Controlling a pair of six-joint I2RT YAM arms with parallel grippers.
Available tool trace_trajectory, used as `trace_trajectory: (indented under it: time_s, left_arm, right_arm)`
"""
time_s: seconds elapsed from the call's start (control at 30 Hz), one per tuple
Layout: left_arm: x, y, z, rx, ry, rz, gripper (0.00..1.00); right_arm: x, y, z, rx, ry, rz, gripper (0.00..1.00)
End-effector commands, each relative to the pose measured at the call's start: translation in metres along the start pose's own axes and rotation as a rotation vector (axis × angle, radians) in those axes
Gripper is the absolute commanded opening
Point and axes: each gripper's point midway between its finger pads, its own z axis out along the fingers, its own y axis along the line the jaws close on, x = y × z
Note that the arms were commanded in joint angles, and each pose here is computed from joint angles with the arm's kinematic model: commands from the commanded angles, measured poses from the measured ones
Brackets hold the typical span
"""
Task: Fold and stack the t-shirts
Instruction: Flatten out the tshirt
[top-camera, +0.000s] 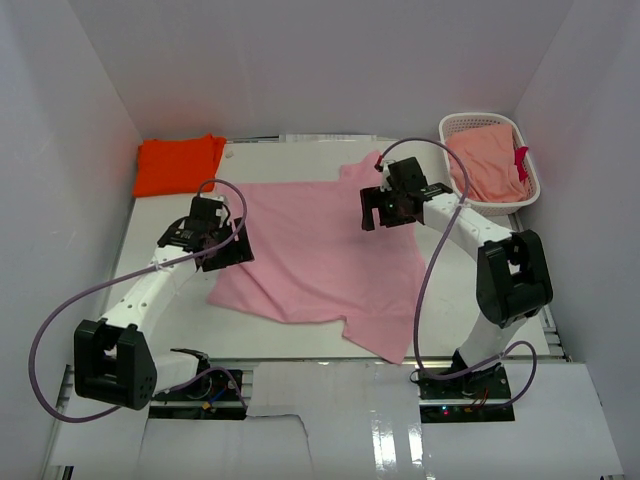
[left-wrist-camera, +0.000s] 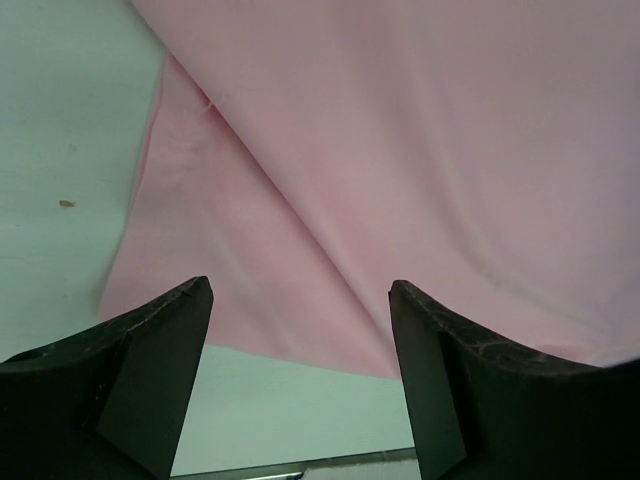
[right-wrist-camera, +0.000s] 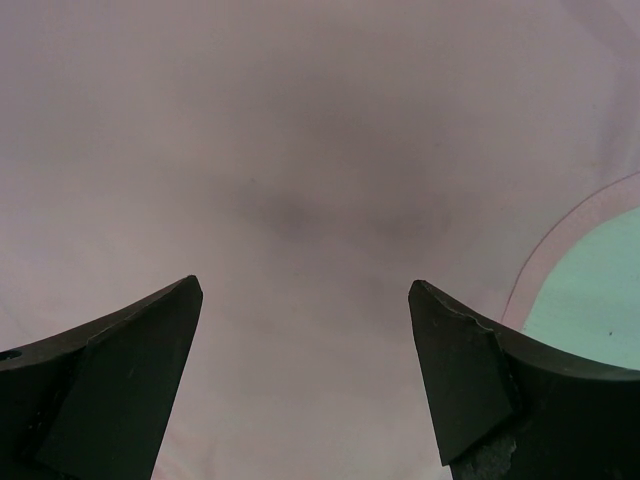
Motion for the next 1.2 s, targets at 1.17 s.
trace_trajectory:
  time_s: [1.17]
  left_arm:
    - [0.047, 0.053, 0.004, -0.167, 0.384, -0.082, 0.75]
  right_arm:
    - [-0.07, -0.011, 0.055, -0.092, -0.05, 0.055, 0.91]
